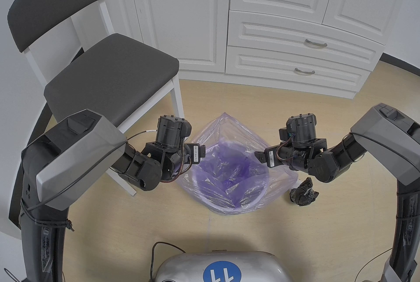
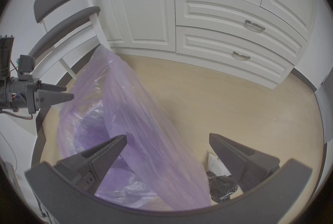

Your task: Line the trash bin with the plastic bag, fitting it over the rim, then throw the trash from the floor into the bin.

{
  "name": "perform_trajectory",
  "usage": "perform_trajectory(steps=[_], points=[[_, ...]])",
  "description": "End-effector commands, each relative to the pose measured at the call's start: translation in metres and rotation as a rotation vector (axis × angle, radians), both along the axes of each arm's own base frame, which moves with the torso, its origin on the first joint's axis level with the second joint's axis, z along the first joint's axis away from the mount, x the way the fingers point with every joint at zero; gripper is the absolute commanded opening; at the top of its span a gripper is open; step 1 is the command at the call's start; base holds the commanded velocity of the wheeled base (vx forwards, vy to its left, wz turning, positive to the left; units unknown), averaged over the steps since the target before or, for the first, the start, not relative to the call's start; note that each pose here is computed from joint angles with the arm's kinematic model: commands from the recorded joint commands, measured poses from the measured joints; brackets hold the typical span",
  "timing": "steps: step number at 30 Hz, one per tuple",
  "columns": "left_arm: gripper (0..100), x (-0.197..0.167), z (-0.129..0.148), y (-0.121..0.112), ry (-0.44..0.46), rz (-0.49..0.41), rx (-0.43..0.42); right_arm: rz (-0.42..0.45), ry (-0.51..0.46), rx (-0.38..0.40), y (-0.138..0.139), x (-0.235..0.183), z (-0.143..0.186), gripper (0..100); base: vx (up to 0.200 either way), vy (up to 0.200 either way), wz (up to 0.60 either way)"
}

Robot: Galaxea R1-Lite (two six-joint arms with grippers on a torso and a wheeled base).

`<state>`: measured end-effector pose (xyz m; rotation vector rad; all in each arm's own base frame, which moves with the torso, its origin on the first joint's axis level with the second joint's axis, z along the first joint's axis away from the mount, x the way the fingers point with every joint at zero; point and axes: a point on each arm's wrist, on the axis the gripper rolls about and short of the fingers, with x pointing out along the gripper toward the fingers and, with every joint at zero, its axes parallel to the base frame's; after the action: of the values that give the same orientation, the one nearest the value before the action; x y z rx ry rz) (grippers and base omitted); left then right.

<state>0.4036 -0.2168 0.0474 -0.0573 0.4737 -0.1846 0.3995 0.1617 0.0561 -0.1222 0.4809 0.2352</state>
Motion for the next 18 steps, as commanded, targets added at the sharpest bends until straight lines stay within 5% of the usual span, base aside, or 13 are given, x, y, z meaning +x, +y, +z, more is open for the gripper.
perform_trajectory(steps=[1, 18], points=[[100, 0.005, -0.003, 0.007, 0.008, 0.021, 0.006, -0.033, 0.006, -0.009, -0.012, 0.010, -0.007, 100, 0.000, 0.000, 0.00], [100, 0.034, -0.010, 0.032, -0.024, 0.102, -0.010, -0.167, -0.063, 0.103, -0.005, 0.051, -0.019, 100, 0.000, 0.000, 0.00]])
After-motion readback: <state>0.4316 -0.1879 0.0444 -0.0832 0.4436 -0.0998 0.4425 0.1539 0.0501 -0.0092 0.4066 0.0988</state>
